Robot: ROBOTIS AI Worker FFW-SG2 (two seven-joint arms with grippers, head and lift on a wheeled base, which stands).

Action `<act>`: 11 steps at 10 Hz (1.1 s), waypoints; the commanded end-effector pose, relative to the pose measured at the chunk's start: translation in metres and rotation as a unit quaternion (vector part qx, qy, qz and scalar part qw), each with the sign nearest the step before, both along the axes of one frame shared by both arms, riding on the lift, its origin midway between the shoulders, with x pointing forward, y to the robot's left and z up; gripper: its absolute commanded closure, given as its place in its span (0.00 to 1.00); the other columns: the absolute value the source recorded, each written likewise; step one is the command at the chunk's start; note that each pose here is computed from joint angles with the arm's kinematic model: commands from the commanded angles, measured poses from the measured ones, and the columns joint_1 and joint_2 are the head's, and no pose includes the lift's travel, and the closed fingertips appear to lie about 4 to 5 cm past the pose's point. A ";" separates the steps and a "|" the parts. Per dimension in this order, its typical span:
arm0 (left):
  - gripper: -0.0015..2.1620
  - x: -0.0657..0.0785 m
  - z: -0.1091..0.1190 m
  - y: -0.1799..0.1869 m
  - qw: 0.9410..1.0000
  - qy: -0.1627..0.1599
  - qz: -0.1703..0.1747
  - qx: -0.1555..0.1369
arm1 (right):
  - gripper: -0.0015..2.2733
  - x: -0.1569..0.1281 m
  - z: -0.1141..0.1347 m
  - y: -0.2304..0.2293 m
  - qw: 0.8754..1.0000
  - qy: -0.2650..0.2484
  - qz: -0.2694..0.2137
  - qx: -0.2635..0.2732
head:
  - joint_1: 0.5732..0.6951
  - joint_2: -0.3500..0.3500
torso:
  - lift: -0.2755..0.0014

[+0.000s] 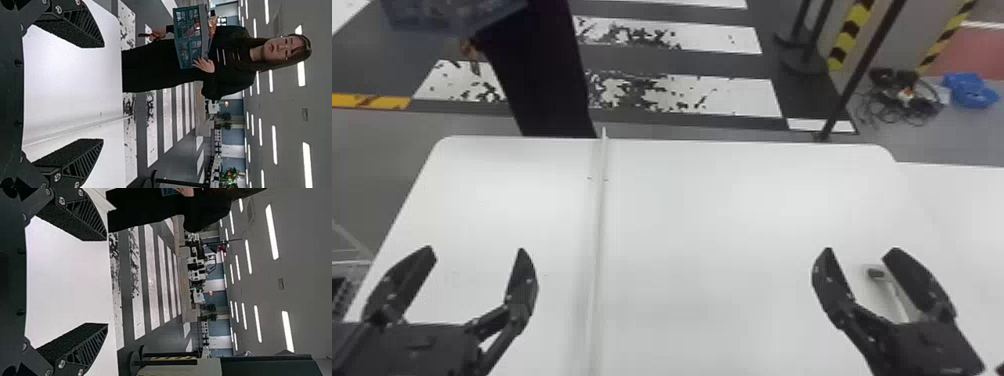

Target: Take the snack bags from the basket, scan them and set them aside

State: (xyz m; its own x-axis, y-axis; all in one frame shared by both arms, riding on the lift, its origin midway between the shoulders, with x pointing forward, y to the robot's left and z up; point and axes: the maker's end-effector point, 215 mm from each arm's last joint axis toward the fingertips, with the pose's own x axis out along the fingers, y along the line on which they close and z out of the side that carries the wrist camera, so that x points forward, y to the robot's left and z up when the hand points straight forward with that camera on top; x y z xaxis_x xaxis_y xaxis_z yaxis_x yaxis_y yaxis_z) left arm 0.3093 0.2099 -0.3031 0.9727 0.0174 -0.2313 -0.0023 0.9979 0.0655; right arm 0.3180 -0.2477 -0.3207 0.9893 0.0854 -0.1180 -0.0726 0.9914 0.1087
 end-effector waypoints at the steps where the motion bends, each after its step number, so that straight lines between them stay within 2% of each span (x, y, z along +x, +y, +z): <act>1: 0.07 0.000 0.000 0.000 1.000 0.001 0.000 -0.004 | 0.07 0.000 -0.001 0.000 1.000 0.001 0.000 0.000 | 1.00 0.40 | 0.72; 5: 0.07 0.001 -0.002 -0.002 1.000 0.004 -0.001 -0.008 | 0.07 0.000 -0.002 0.001 1.000 0.003 0.000 0.003 | 1.00 0.39 | 0.72; 6: 0.07 0.000 -0.007 -0.002 1.000 0.013 -0.001 -0.008 | 0.07 -0.001 -0.002 0.001 1.000 0.004 0.000 0.003 | 1.00 0.39 | 0.72; 11: 0.06 0.004 -0.006 -0.006 1.000 0.011 -0.009 -0.017 | 0.07 -0.002 0.000 -0.001 1.000 0.004 0.001 0.001 | 1.00 0.38 | 0.72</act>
State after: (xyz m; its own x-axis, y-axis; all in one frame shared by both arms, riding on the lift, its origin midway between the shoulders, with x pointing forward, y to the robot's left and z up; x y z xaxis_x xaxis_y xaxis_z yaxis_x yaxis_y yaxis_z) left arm 0.3128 0.2043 -0.3091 0.9671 -0.0067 -0.2544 0.0151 0.9994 0.0310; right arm 0.3161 -0.2483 -0.3209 0.9882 0.0872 -0.1257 -0.0734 0.9912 0.1104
